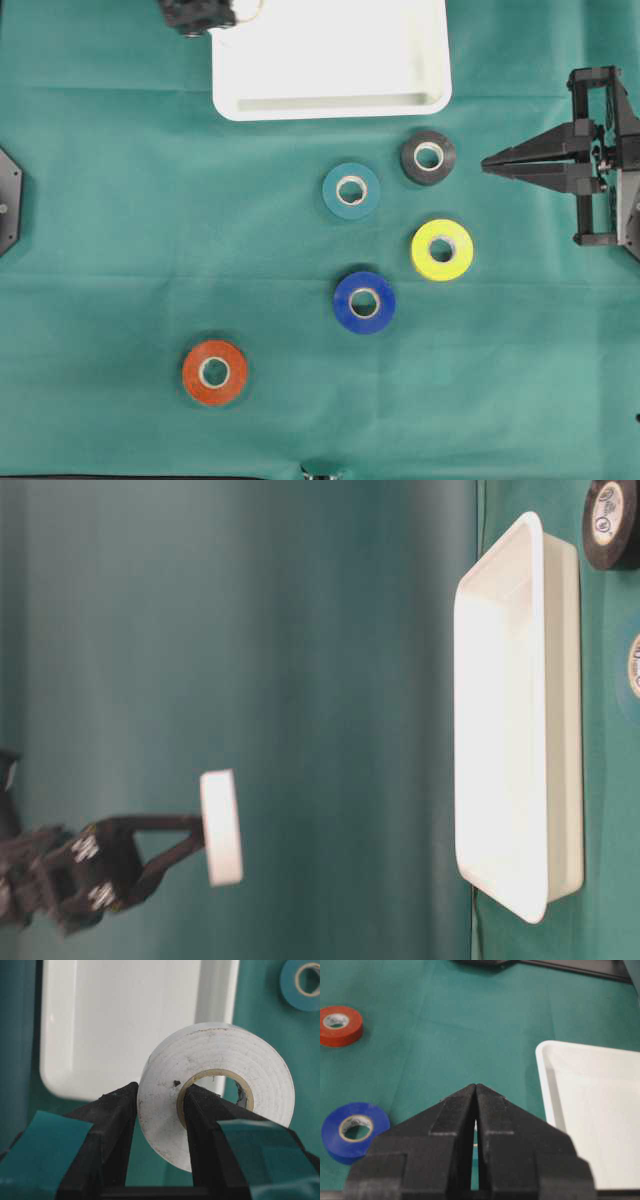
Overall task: Pick up the tape from a random location and place it into the white case.
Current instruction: 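Lift the white tape roll and carry it toward the white tray, then lower the white roll into the tray and open the left gripper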
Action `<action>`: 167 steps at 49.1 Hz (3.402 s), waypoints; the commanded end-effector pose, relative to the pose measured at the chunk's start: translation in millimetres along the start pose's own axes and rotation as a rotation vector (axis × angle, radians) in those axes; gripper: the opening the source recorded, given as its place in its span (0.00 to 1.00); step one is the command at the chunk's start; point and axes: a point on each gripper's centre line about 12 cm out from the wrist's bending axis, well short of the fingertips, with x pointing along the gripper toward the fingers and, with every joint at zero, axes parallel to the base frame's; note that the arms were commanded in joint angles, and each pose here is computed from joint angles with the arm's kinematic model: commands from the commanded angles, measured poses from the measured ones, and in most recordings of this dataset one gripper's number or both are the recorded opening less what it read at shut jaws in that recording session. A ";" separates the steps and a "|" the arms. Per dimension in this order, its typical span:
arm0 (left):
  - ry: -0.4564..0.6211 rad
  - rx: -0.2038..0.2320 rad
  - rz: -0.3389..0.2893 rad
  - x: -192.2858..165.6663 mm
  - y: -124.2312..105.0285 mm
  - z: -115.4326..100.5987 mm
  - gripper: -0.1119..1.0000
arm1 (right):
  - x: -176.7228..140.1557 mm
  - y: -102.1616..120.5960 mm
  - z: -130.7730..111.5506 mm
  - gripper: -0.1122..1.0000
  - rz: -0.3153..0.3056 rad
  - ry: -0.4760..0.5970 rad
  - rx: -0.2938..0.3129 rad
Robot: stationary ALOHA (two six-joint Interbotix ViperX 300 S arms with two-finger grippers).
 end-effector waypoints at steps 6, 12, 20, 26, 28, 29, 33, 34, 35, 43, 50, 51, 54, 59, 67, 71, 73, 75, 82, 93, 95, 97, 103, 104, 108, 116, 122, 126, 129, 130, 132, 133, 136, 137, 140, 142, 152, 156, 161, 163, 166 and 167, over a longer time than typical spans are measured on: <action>-0.081 0.031 0.023 2.2 8.4 30.4 0.33 | 0.8 -0.4 10.8 0.10 -0.002 -0.026 0.002; -0.083 0.067 0.027 18.2 14.3 46.5 0.33 | 1.1 -0.4 10.1 0.10 -0.002 -0.021 0.003; -0.100 0.082 0.039 30.6 24.3 65.7 0.33 | 1.1 -0.4 10.1 0.10 -0.002 -0.021 0.002; -0.106 0.084 0.044 36.8 29.8 74.1 0.33 | 0.9 -0.4 10.2 0.10 -0.002 -0.021 0.002; -0.102 0.084 0.043 39.6 30.0 74.7 0.33 | 0.8 -0.4 9.8 0.10 -0.002 -0.021 0.003; -0.101 0.084 0.042 40.0 30.0 74.8 0.33 | 0.9 -0.4 10.2 0.10 -0.002 -0.021 0.003; -0.092 0.083 0.040 41.8 30.4 73.4 0.33 | 0.9 -0.4 10.0 0.10 -0.002 -0.020 0.005; -0.092 0.083 0.040 41.4 30.3 73.1 0.33 | 1.1 -0.4 9.8 0.10 -0.002 -0.018 0.003; -0.089 0.083 0.039 41.9 30.2 72.6 0.33 | 0.9 -0.4 9.9 0.10 -0.002 -0.018 0.003; -0.081 0.082 0.037 42.2 30.3 70.3 0.33 | 0.9 -0.4 9.9 0.10 -0.002 -0.018 0.003; -0.080 0.081 0.036 42.3 29.9 69.7 0.33 | 1.2 -0.4 10.2 0.10 -0.002 -0.018 0.003; -0.080 0.082 0.037 42.3 30.1 69.7 0.33 | 1.1 -0.4 9.6 0.10 -0.002 -0.017 0.003; -0.080 0.082 0.037 42.3 30.1 69.7 0.33 | 0.9 -0.4 9.9 0.10 -0.002 -0.018 0.002; -0.078 0.082 0.036 42.3 30.0 69.5 0.33 | 0.9 -0.4 9.9 0.10 -0.002 -0.018 0.002; -0.071 0.082 0.034 43.8 29.4 67.4 0.33 | 0.9 -0.4 9.9 0.10 -0.002 -0.018 0.003; -0.068 0.080 0.034 46.3 29.1 63.9 0.33 | 1.1 -0.4 9.6 0.10 -0.002 -0.017 0.003; -0.062 0.079 0.032 50.7 29.0 61.0 0.33 | 0.9 -0.4 9.9 0.10 -0.002 -0.018 0.003; -0.056 0.075 0.031 56.8 29.3 57.0 0.33 | 1.1 -0.4 9.6 0.10 -0.002 -0.017 0.003; -0.016 0.055 0.029 92.0 34.5 35.8 0.33 | 1.1 -0.4 9.6 0.10 -0.002 -0.017 0.003; -0.036 0.016 0.058 140.7 46.4 0.3 0.33 | 1.1 -0.4 9.8 0.10 -0.002 -0.018 0.003; -0.045 0.008 0.066 146.6 49.4 -4.8 0.33 | 1.4 -0.4 9.6 0.10 -0.002 -0.018 0.002; -0.051 0.003 0.072 150.9 51.3 -8.3 0.33 | 1.7 -0.4 9.4 0.10 -0.002 -0.017 0.003; -0.038 -0.012 0.075 168.5 56.1 -20.4 0.33 | 2.9 -0.4 8.4 0.10 -0.002 -0.012 0.003; -0.034 -0.013 0.074 171.9 56.4 -22.0 0.33 | 3.4 -0.4 7.8 0.10 -0.002 -0.009 0.003; -0.021 -0.015 0.070 183.2 56.4 -25.4 0.33 | 4.3 -0.4 7.2 0.10 -0.002 -0.008 0.003; -0.018 -0.014 0.065 202.3 55.6 -27.5 0.33 | 5.7 -0.4 6.5 0.10 -0.002 -0.006 0.003; -0.009 -0.016 0.063 213.7 55.2 -31.9 0.33 | 5.7 -0.4 7.3 0.10 -0.002 -0.009 0.003; -0.002 -0.016 0.060 217.0 54.5 -34.0 0.33 | 5.7 -0.4 7.3 0.10 -0.002 -0.009 0.003; -0.002 -0.016 0.058 217.3 53.6 -34.0 0.33 | 5.7 -0.4 6.7 0.10 -0.002 -0.008 0.003; -0.004 -0.016 0.059 217.3 53.7 -33.9 0.33 | 5.7 -0.4 6.7 0.10 -0.002 -0.008 0.003; -0.011 -0.018 0.061 217.7 54.0 -32.8 0.33 | 5.4 -0.4 7.4 0.10 -0.002 -0.009 0.005; -0.016 -0.021 0.062 217.3 54.7 -32.7 0.33 | 5.7 -0.4 7.3 0.10 -0.002 -0.009 0.003; -0.030 -0.022 0.067 217.2 55.3 -31.0 0.33 | 5.7 -0.4 7.3 0.10 -0.002 -0.009 0.003; -0.032 -0.020 0.067 217.9 54.7 -30.7 0.33 | 5.7 -0.4 6.7 0.10 -0.002 -0.008 0.005; -0.036 -0.022 0.070 216.9 55.7 -30.0 0.33 | 6.0 -0.4 7.0 0.10 -0.002 -0.008 0.005; -0.036 -0.022 0.069 216.9 55.0 -29.7 0.33 | 6.2 -0.4 6.1 0.10 -0.002 -0.005 0.005; -0.012 -0.018 0.059 217.6 53.6 -33.2 0.33 | 6.5 -0.4 5.8 0.10 -0.002 -0.003 0.005; -0.015 -0.018 0.060 216.9 53.0 -32.5 0.35 | 6.2 -0.4 6.1 0.10 -0.002 -0.005 0.005; -0.028 -0.022 0.064 215.0 53.9 -30.0 0.59 | 6.3 -0.4 6.3 0.10 -0.002 -0.003 0.005; -0.033 -0.022 0.068 214.2 54.9 -29.5 0.70 | 6.3 -0.4 6.3 0.10 -0.002 -0.003 0.005; -0.039 -0.020 0.069 213.3 54.7 -28.1 0.85 | 6.2 -0.4 5.7 0.10 -0.002 -0.002 0.005; -0.042 -0.023 0.071 212.2 55.6 -27.6 0.89 | 6.3 -0.4 6.2 0.10 -0.002 -0.002 0.005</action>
